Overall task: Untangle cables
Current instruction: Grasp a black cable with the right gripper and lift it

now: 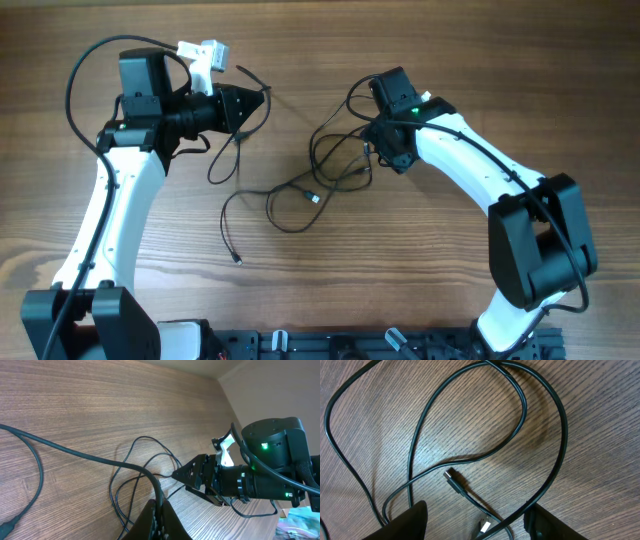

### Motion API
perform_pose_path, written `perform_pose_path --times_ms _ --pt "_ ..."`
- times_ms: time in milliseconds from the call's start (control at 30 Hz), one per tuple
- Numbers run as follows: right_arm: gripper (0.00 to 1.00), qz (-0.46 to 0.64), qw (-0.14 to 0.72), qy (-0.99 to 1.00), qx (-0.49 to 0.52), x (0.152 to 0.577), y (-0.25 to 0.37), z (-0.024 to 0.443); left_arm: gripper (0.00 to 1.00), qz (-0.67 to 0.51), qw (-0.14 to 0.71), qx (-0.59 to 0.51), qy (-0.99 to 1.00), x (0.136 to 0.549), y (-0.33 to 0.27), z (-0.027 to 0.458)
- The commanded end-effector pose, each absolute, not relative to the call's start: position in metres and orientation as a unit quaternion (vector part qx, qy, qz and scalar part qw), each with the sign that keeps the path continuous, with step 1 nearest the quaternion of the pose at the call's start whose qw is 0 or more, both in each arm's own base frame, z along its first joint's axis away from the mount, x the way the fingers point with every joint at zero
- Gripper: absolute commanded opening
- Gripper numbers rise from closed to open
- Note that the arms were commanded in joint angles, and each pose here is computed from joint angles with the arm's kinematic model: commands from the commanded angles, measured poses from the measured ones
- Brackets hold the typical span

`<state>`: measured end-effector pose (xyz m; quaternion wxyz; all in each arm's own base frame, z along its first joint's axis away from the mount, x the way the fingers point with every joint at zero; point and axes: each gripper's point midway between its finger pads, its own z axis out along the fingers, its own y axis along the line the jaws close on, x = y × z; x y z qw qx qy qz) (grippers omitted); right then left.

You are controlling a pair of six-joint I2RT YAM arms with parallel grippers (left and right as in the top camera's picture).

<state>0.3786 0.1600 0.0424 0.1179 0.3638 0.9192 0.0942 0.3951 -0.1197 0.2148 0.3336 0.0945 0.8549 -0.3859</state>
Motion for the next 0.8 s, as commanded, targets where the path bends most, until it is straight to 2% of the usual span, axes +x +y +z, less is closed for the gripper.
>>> perform_pose_path --times_ms 0,67,167,233,267,300,333,433,533,633,700,733,767 --pt "0.63 0.079 0.115 0.92 0.366 0.373 0.16 0.035 0.04 -0.38 0.348 0.111 0.85 0.396 -0.121 0.223" --pt "0.59 0.066 0.11 0.921 0.367 0.372 0.158 0.025 0.04 -0.38 0.348 0.111 0.85 0.396 -0.121 0.223" --pt "0.42 0.057 0.103 0.928 0.353 0.369 0.156 0.018 0.04 -0.38 0.347 0.11 0.85 0.395 -0.121 0.223" --pt "0.41 0.054 0.101 0.929 0.353 0.368 0.155 0.017 0.04 -0.38 0.347 0.11 0.85 0.395 -0.121 0.223" --pt "0.34 0.054 0.1 0.929 0.353 0.368 0.156 0.017 0.05 -0.38 0.347 0.111 0.85 0.395 -0.121 0.223" --pt "0.16 0.054 0.1 0.929 0.353 0.368 0.156 0.017 0.04 -0.38 0.347 0.111 0.85 0.395 -0.121 0.223" --pt "0.04 0.061 0.097 0.929 0.353 0.368 0.158 0.018 0.05 -0.38 0.347 0.111 0.85 0.395 -0.121 0.223" --pt "0.04 0.114 0.089 0.941 0.306 0.376 0.18 0.031 0.04 -0.38 0.347 0.11 0.85 0.395 -0.121 0.223" --pt "0.04 0.115 0.126 0.958 0.232 0.386 0.17 0.076 0.06 -0.385 0.332 0.105 0.855 0.391 -0.122 0.219" --pt "0.04 0.122 0.218 0.958 0.14 0.403 0.152 0.145 0.23 -0.39 0.306 0.103 0.862 0.382 -0.13 0.211" --pt "0.05 0.076 0.282 0.943 0.162 0.406 0.115 0.197 0.33 -0.395 0.294 0.111 0.863 0.378 -0.139 0.207" --pt "0.05 0.048 0.316 0.932 0.168 0.404 0.094 0.226 0.43 -0.398 0.288 0.12 0.863 0.374 -0.147 0.206" --pt "0.05 0.044 0.329 0.929 0.163 0.403 0.088 0.239 0.47 -0.4 0.285 0.127 0.862 0.372 -0.154 0.206"
